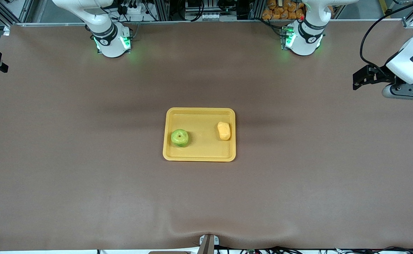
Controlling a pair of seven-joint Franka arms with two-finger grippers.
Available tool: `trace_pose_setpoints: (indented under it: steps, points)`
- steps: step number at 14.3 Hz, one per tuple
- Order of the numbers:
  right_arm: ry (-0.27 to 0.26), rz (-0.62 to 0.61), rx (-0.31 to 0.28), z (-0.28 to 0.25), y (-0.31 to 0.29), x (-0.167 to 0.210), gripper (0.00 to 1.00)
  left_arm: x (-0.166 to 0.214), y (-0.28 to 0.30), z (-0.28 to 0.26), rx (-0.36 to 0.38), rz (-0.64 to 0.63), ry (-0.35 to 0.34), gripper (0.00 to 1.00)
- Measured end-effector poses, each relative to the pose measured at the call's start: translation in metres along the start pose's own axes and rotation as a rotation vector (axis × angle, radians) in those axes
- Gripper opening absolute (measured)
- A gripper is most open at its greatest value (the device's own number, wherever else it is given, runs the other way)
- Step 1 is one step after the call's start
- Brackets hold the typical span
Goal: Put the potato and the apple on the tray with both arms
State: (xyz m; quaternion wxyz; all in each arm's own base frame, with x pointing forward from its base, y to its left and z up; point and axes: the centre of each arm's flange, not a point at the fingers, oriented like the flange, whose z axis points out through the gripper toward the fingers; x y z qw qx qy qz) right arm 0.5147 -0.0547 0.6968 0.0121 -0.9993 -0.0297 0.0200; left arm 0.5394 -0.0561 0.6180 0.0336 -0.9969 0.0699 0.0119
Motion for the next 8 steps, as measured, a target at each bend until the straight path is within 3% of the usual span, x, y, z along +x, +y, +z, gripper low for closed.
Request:
trace_pose_setpoints:
  steps: [8]
  points:
    - [-0.003, 0.003, 0.001, 0.0003, 0.0016, -0.0006, 1.00, 0.0000, -0.0001, 0.0006, 0.000, 0.000, -0.001, 1.00]
